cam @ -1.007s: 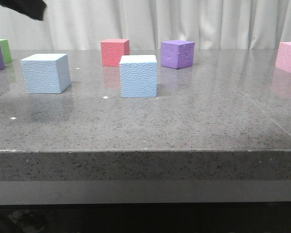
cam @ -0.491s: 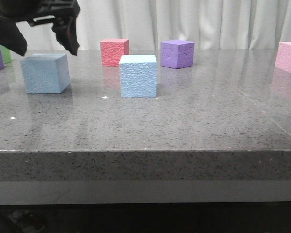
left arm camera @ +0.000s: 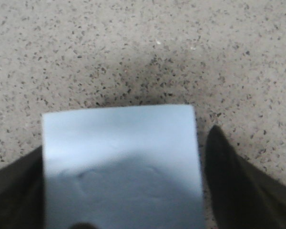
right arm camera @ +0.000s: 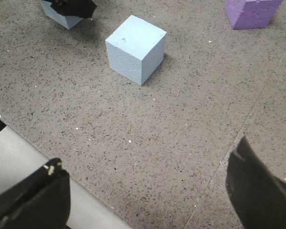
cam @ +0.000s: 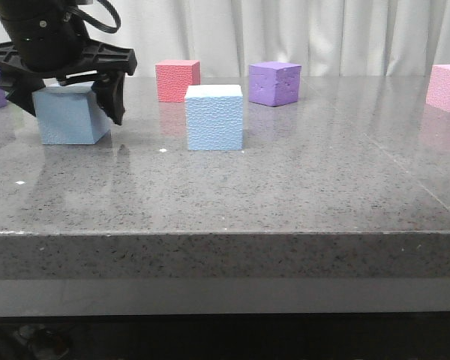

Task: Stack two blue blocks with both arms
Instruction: 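Lower the left gripper onto the other light blue cube and close it, then lift the blue cube with the left gripper and carry it above the centered cube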

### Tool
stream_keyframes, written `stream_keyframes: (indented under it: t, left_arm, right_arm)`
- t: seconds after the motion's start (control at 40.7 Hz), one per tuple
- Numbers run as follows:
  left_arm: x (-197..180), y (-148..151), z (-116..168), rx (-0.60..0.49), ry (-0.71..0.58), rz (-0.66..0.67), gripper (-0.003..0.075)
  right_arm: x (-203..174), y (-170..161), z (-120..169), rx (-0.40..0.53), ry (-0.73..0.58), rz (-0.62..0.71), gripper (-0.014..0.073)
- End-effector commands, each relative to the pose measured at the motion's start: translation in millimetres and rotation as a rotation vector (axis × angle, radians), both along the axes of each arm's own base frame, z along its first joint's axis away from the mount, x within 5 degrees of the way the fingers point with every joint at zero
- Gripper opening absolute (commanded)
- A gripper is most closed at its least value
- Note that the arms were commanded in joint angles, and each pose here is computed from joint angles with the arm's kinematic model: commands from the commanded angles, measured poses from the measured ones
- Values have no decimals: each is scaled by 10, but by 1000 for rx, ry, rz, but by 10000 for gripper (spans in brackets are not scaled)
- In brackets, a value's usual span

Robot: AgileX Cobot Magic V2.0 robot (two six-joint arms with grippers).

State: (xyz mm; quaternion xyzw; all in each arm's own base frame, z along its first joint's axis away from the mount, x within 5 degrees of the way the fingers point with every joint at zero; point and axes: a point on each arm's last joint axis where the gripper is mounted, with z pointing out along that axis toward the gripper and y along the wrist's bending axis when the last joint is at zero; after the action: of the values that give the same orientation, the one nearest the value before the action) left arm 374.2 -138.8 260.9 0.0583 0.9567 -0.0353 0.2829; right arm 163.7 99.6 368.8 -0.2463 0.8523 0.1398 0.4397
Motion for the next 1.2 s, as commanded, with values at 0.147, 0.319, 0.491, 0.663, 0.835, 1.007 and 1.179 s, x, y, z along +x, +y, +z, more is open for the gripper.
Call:
stream_keyframes:
  t: [0.147,0.319,0.491,0.663,0.835,1.007,1.179]
  left_arm:
    - [-30,19,327,-35,-94,0,371]
    - [-126,50,510,-23,-128,-43,370]
    - [-296,50,749,-11,-163,-187,370]
    - [-455,-30,994,-29,-175,-406,370]
    - [-540,-163,1197,-12,-230,-725,370]
    - [-526,-299,1312,1,-299,-947,370]
    - [-478,-508,1382,11,-306,-1092,370]
  right_arm:
    - [-4,-10,152,50,-86,-4,663]
    - [-4,-10,152,50,-86,-4,663]
    - [-4,-10,152,50,-86,-4,663]
    - [-4,-10,152,50,-86,-4,663]
    - [-4,-10,152,50,-86,-4,663]
    - [-4,-10,152,50,-86,-4,663]
    - [-4,-10,152,50,-86,-4,663]
